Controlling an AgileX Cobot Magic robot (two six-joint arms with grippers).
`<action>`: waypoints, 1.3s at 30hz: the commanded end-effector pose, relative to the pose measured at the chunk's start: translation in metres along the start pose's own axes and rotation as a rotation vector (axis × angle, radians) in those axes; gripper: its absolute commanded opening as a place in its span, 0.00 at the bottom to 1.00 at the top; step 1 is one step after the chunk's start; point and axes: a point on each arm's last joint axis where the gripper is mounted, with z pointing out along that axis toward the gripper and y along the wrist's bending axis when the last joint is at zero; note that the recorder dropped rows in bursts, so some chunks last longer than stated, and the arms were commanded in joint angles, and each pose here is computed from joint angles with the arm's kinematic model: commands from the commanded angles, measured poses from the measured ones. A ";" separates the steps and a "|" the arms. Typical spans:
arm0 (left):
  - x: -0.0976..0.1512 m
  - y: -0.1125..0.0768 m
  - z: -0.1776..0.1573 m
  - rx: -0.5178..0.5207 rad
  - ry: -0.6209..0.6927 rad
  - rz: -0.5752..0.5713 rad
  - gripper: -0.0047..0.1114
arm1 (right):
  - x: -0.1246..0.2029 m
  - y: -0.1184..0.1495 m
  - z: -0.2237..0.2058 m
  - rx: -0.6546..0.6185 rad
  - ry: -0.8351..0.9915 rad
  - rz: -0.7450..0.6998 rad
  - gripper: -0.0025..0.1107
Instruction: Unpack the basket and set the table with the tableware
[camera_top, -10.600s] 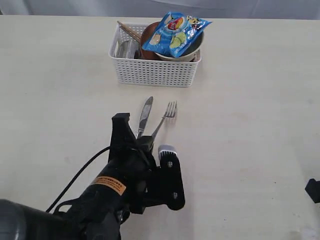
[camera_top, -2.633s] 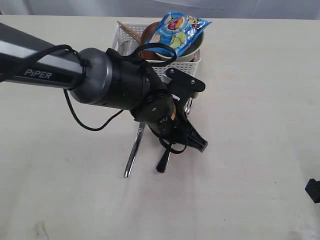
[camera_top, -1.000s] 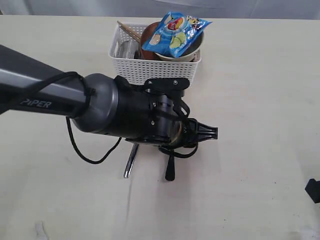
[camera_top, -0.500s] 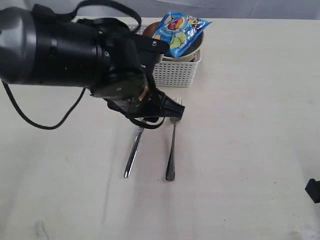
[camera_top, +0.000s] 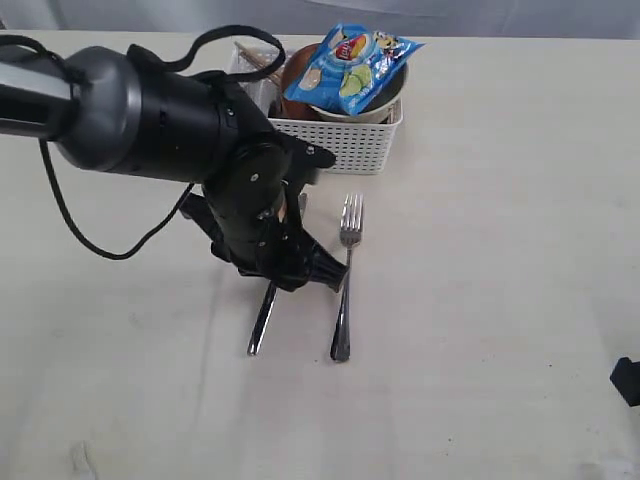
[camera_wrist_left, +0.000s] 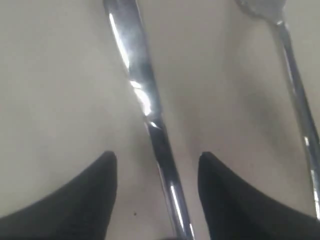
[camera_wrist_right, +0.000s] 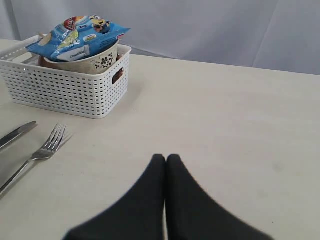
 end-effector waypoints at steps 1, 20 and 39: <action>0.004 -0.002 0.011 -0.008 0.032 0.010 0.46 | 0.000 0.000 0.000 0.002 -0.006 -0.008 0.02; -0.008 -0.017 0.023 0.155 -0.089 -0.211 0.04 | 0.000 0.000 0.000 0.002 -0.006 -0.008 0.02; -0.003 -0.032 0.031 0.182 -0.073 -0.405 0.04 | 0.000 0.000 0.000 0.002 -0.006 -0.008 0.02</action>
